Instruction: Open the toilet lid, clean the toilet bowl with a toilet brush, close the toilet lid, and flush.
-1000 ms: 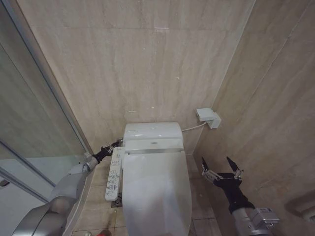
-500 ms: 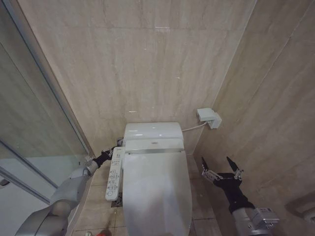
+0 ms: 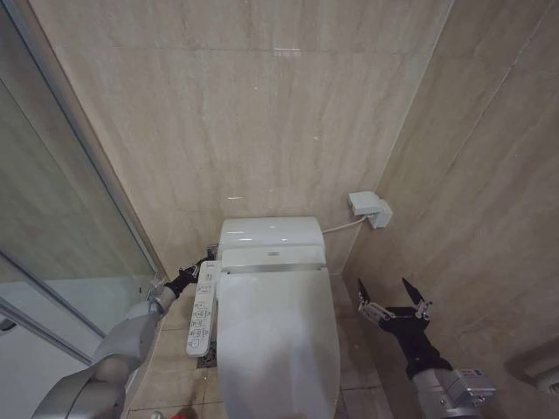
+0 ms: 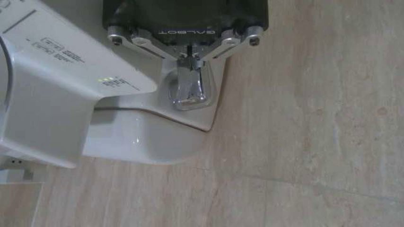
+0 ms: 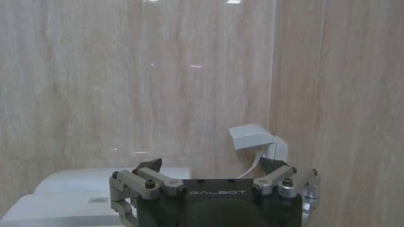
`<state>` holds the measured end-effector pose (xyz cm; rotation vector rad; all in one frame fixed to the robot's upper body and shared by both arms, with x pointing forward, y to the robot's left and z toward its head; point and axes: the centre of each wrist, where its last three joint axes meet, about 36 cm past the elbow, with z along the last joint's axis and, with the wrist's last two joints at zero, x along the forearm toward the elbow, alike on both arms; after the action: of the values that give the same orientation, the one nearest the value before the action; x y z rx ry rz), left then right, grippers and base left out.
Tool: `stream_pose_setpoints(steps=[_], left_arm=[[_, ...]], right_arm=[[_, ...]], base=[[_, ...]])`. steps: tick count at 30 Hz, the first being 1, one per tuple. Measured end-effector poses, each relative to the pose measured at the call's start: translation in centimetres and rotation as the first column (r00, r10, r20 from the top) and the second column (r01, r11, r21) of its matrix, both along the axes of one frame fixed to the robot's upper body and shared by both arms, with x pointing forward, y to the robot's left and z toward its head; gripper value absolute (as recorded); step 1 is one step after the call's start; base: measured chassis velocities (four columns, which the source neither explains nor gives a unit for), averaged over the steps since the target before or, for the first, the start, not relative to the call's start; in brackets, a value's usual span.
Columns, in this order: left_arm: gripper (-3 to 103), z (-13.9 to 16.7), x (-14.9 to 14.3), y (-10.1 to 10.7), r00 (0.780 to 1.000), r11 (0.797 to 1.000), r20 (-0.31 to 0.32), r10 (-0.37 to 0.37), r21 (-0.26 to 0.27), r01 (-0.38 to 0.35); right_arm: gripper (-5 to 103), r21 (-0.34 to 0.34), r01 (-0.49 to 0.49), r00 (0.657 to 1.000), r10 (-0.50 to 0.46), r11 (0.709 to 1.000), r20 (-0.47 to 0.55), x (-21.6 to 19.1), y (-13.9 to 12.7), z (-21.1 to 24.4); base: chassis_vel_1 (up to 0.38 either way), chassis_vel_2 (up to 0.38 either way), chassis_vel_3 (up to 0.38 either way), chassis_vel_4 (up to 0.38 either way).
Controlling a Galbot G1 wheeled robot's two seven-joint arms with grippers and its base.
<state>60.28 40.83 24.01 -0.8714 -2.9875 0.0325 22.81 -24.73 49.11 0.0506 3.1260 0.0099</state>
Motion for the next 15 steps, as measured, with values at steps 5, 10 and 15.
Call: stream_pose_setpoints(steps=[5, 10, 15], left_arm=[[0, -0.2, -0.1, -0.2, 1.0, 1.0, 0.004, 0.021, -0.008, -0.021], [0, -0.1, -0.6, -0.1, 0.997, 0.998, 0.044, 0.065, -0.025, -0.064], [0, 0.8, -1.9, -0.4, 0.979, 0.989, 0.139, 0.147, -0.025, -0.145]], right_arm=[[100, 0.0, 0.0, 1.0, 0.0, 1.0, 0.0, 0.0, 0.0, 0.0], [100, 0.0, 0.0, 1.0, 0.0, 1.0, 0.0, 0.0, 0.0, 0.0], [100, 0.0, 0.0, 1.0, 0.0, 1.0, 0.0, 0.0, 0.0, 0.0]], base=[[0.0, 0.0, 0.0, 0.0], [0.0, 0.0, 0.0, 0.0], [0.0, 0.0, 0.0, 0.0]])
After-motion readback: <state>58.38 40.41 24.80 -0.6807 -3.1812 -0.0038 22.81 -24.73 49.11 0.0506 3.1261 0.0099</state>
